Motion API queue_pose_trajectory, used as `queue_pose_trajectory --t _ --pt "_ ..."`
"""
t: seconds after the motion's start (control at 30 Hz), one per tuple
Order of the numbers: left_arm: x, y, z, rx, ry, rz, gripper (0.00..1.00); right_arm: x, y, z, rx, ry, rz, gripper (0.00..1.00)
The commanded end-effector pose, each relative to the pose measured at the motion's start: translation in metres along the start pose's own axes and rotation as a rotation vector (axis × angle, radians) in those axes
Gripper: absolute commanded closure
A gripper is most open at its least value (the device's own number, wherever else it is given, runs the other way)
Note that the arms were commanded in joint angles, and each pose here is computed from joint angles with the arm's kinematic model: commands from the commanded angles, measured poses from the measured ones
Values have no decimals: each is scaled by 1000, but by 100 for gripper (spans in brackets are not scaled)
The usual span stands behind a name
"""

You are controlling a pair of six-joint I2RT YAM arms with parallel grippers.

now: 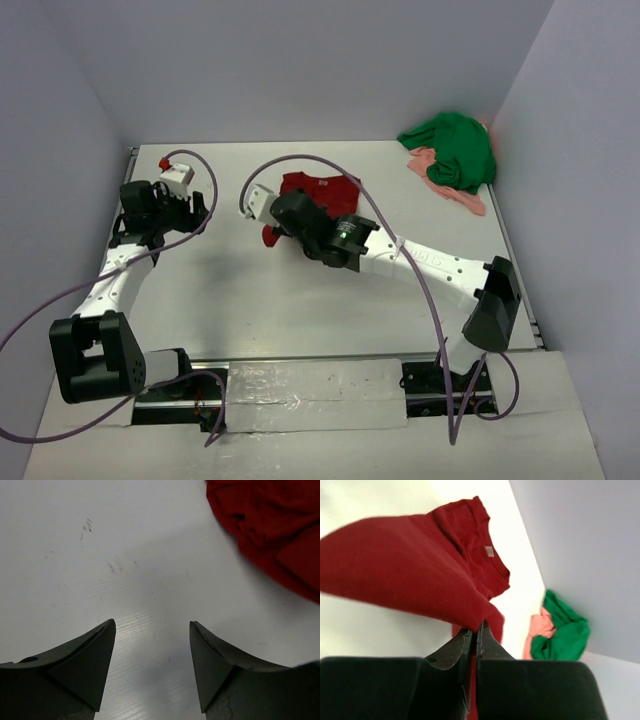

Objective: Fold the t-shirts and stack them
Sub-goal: Fold the tshirt

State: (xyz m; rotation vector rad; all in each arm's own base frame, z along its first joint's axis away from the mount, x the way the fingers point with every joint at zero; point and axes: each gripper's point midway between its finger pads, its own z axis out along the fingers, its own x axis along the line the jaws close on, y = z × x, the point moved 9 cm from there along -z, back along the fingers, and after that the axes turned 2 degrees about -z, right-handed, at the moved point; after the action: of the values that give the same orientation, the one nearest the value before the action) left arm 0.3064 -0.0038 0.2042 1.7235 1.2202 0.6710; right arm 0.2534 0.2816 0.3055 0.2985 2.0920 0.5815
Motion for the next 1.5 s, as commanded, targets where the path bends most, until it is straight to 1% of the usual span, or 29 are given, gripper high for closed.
queue_pose_trajectory --t 0.0,0.03,0.17,0.23,0.4,0.5,0.53,0.57,0.6,0.63,0.67,0.7,0.73,0.77,0.8,0.83,0.87,0.9,0.97,1.0,1.07,1.1,1.17,1.3,1.33,1.37,1.4,1.43,1.47 --pt "-7 16 -10 -56 -33 27 30 4 -7 -34 35 11 61 100" --pt "-8 17 -12 -58 -35 29 30 6 -6 -40 33 26 83 100" --pt "-9 19 -14 -67 -40 33 30 20 -7 -53 52 61 76 100" --pt "-9 17 -14 -63 -41 32 30 26 -11 -58 48 110 65 100" --pt "-9 17 -12 -62 -55 33 30 25 -15 -52 53 85 19 100" --pt "-9 16 -7 -52 -63 29 30 15 -11 -31 29 74 13 100" --pt "-7 13 -3 -41 -64 25 30 17 -10 -20 35 83 -18 100" --pt "-7 11 -1 -32 -65 26 30 10 -14 -7 53 68 -13 100" --pt "-7 10 1 -27 -63 26 30 6 -9 1 32 66 -11 100" --pt "-6 7 4 -17 -66 26 30 9 -9 16 43 81 -48 100" --pt "-6 6 6 -12 -66 25 30 4 -13 28 53 74 -46 100" --pt "-6 5 7 -7 -67 25 30 -1 -6 35 25 79 -40 100" --pt "-5 3 10 3 -66 23 30 3 -6 51 35 96 -68 100" --pt "-5 3 11 5 -64 25 30 -2 -9 63 48 93 -63 100" --pt "-5 2 12 9 -66 27 30 -11 0 70 16 97 -50 100" --pt "-4 1 14 15 -67 27 30 -5 -2 90 30 118 -57 100" --pt "-3 0 15 18 -63 26 30 -16 8 97 5 101 -30 100" --pt "-3 -2 17 23 -66 26 30 -7 -1 120 38 148 -40 100" --pt "-3 -2 19 25 -69 26 30 -17 6 136 23 129 -22 100" --pt "-3 -4 20 34 -72 26 30 -9 -5 159 61 151 -30 100" --pt "-2 -6 22 40 -73 27 30 -14 -2 175 67 123 -24 100" --pt "-2 -8 23 46 -76 27 30 -7 -14 193 102 139 -37 100" --pt "-2 -10 24 54 -85 28 30 -11 -16 205 105 128 -23 100" --pt "-4 -10 25 57 -101 28 30 -1 -40 227 170 149 -33 100" --pt "-4 -9 26 55 -102 27 30 -1 -45 230 185 143 -29 95" --pt "-5 -8 26 55 -106 28 30 1 -51 233 199 132 -24 85" --pt "-7 -9 27 62 -116 27 30 3 -56 235 211 140 -18 59" --pt "-8 -7 27 58 -118 30 30 4 -59 235 219 143 -11 51" --pt "-9 -7 27 61 -122 28 30 7 -62 237 219 139 4 47"
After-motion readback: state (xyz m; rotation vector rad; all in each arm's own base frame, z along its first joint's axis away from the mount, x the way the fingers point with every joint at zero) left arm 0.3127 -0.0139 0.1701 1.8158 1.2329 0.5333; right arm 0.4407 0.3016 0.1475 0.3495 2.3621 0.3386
